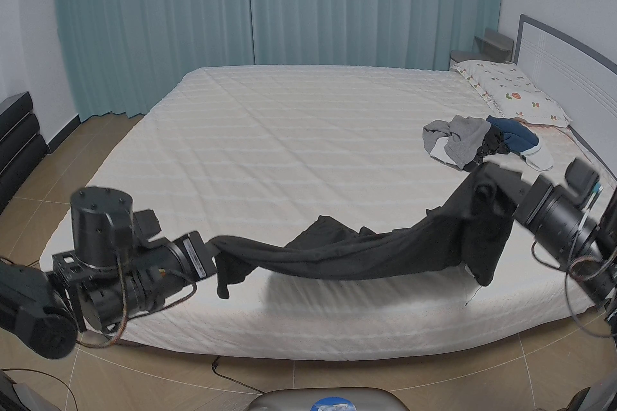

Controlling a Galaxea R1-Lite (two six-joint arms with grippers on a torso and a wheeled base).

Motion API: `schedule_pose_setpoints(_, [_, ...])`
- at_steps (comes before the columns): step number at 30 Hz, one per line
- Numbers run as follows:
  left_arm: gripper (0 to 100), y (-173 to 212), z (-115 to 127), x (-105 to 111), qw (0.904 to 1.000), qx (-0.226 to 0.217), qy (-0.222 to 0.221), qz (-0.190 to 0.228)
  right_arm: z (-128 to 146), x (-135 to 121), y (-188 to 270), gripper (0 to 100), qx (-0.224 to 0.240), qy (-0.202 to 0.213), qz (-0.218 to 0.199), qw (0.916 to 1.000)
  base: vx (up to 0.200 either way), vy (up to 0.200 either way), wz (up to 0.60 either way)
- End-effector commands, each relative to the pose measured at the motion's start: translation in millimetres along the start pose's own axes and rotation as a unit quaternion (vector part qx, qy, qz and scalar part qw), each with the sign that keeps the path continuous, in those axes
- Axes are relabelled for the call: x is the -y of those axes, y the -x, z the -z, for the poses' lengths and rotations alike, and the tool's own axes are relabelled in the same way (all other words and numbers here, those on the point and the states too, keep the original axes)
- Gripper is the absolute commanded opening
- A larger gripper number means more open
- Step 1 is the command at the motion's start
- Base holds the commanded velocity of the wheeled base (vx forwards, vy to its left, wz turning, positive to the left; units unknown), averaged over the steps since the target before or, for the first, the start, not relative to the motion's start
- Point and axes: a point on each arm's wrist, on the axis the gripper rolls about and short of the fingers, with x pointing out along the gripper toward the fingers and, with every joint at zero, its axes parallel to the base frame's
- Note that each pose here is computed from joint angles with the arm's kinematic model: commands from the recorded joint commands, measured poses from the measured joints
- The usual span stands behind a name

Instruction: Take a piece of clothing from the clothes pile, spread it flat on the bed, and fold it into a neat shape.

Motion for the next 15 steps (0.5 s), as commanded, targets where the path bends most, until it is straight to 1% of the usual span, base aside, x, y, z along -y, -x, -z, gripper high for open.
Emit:
schedule_pose_setpoints(1, [0,66.9,-92.8,50.3,0.99,0.128,0.012,0.058,-113.7,-50.9,41.0,0,0.162,-0.018,-0.072,0.9841,0.0,0.0,0.0])
schedule_pose_setpoints(2, [0,69.0,-99.2,52.5,0.9896,0.132,0.014,0.055,-121.6,-53.3,39.7,0,0.171,-0.017,-0.073,0.9824,0.0,0.0,0.0])
schedule_pose_setpoints(3, [0,73.0,-111.2,57.1,0.9894,0.137,0.016,0.047,-141.1,-59.2,38.6,0,0.189,-0.012,-0.074,0.9792,0.0,0.0,0.0])
schedule_pose_setpoints(4, [0,72.9,-112.2,57.4,0.9894,0.137,0.017,0.046,-142.9,-59.7,38.3,0,0.19,-0.012,-0.073,0.979,0.0,0.0,0.0])
schedule_pose_setpoints(5, [0,75.6,-120.7,60.5,0.9892,0.14,0.019,0.041,-159.1,-65.1,37.0,0,0.194,-0.009,-0.071,0.9785,0.0,0.0,0.0])
schedule_pose_setpoints(6, [0,75.0,-126.2,62.1,0.9893,0.14,0.02,0.034,-169.4,-68.1,31.0,0,0.184,-0.005,-0.061,0.9811,0.0,0.0,0.0])
schedule_pose_setpoints(8, [0,66.3,-130.7,62.4,0.9904,0.134,0.022,0.024,-181.7,-69.9,18.8,0,0.174,-0.005,-0.039,0.984,0.0,0.0,0.0])
schedule_pose_setpoints(9, [0,59.0,-133.1,62.2,0.9909,0.131,0.023,0.016,-185.2,-69.6,9.9,0,0.166,-0.011,-0.029,0.9857,0.0,0.0,0.0])
schedule_pose_setpoints(10, [0,59.0,-133.1,62.2,0.9909,0.131,0.023,0.016,-185.2,-69.6,9.9,0,0.166,-0.011,-0.029,0.9857,0.0,0.0,0.0])
schedule_pose_setpoints(11, [0,47.4,-141.6,62.0,0.9905,0.135,0.027,0.006,-187.9,-67.5,-12.7,0,0.153,-0.025,-0.015,0.9878,0.0,0.0,0.0])
schedule_pose_setpoints(12, [0,39.6,-144.7,60.0,0.9909,0.131,0.029,-0.003,-187.3,-63.8,-26.5,0,0.148,-0.027,-0.004,0.9886,0.0,0.0,0.0])
schedule_pose_setpoints(15, [0,17.0,-150.7,55.1,0.9923,0.117,0.034,-0.023,-177.5,-42.3,-66.0,0,0.132,-0.023,0.034,0.9904,0.0,0.0,0.0])
